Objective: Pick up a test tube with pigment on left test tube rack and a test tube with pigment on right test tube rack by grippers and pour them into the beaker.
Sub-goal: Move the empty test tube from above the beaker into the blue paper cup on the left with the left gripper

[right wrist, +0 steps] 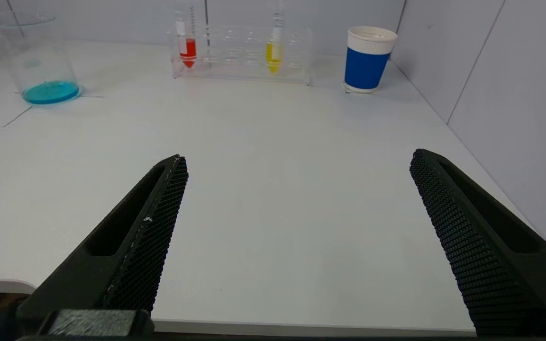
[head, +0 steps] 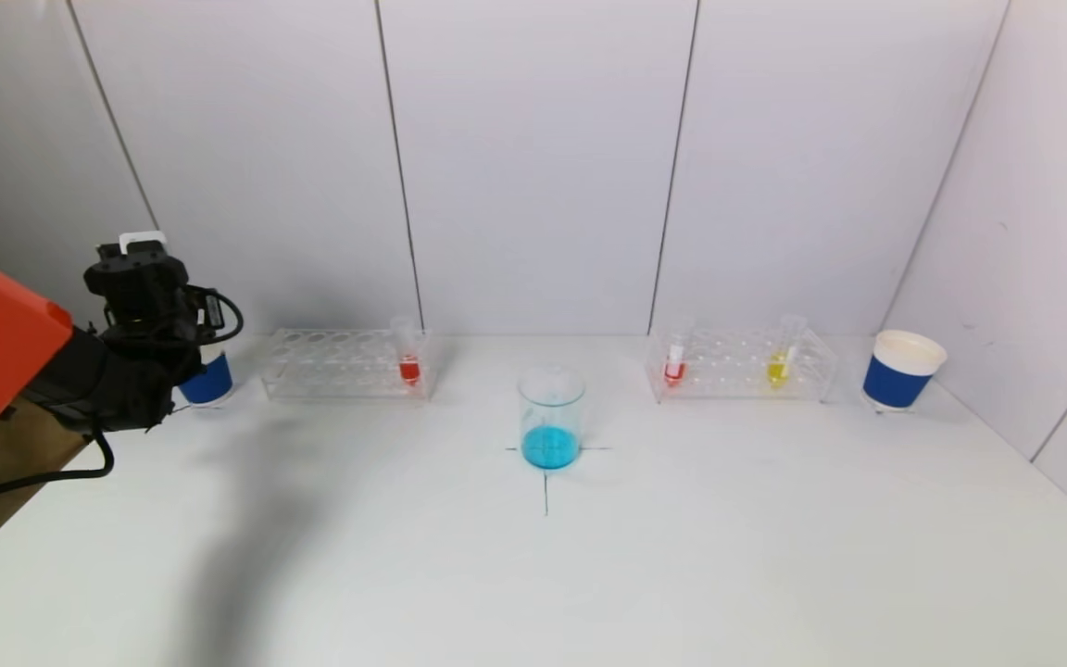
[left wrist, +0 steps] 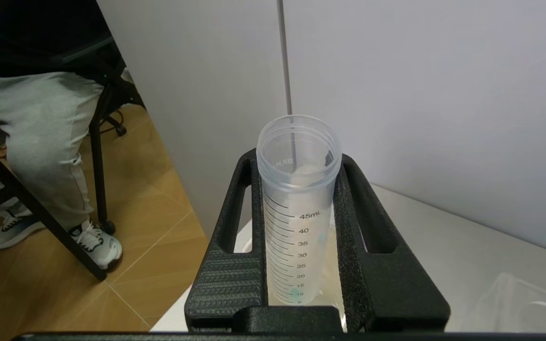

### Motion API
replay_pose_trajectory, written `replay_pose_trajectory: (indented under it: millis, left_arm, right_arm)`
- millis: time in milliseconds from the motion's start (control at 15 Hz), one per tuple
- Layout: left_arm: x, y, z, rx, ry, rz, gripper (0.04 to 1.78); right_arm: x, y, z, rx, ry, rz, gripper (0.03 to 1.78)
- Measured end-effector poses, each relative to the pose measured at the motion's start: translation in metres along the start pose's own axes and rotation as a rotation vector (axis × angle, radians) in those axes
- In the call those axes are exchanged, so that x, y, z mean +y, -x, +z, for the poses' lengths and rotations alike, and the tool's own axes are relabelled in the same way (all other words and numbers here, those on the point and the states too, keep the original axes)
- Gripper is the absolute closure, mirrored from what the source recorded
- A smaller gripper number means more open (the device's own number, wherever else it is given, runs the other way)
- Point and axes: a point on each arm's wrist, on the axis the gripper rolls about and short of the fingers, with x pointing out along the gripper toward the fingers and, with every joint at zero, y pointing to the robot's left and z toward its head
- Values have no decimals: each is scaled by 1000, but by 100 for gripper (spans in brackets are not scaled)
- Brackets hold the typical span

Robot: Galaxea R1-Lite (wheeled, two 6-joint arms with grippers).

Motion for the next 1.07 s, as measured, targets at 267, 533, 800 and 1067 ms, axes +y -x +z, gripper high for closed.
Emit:
replay_pose_trajectory:
  millis: [267, 533, 800, 1067]
  left_arm:
    - [-3, -2, -10, 10, -5, -4, 139]
    - [-3, -3, -12, 13, -4, -4, 139]
    - [-3, -2, -12, 13, -4, -2, 139]
    - [-3, -2, -10, -4, 1, -1, 131]
  right_arm:
    - [0, 0, 0, 0, 0, 0, 10]
    - [0, 0, 0, 0, 0, 0, 10]
    - [0, 0, 0, 0, 0, 0, 10]
    - [0, 0, 0, 0, 0, 0, 10]
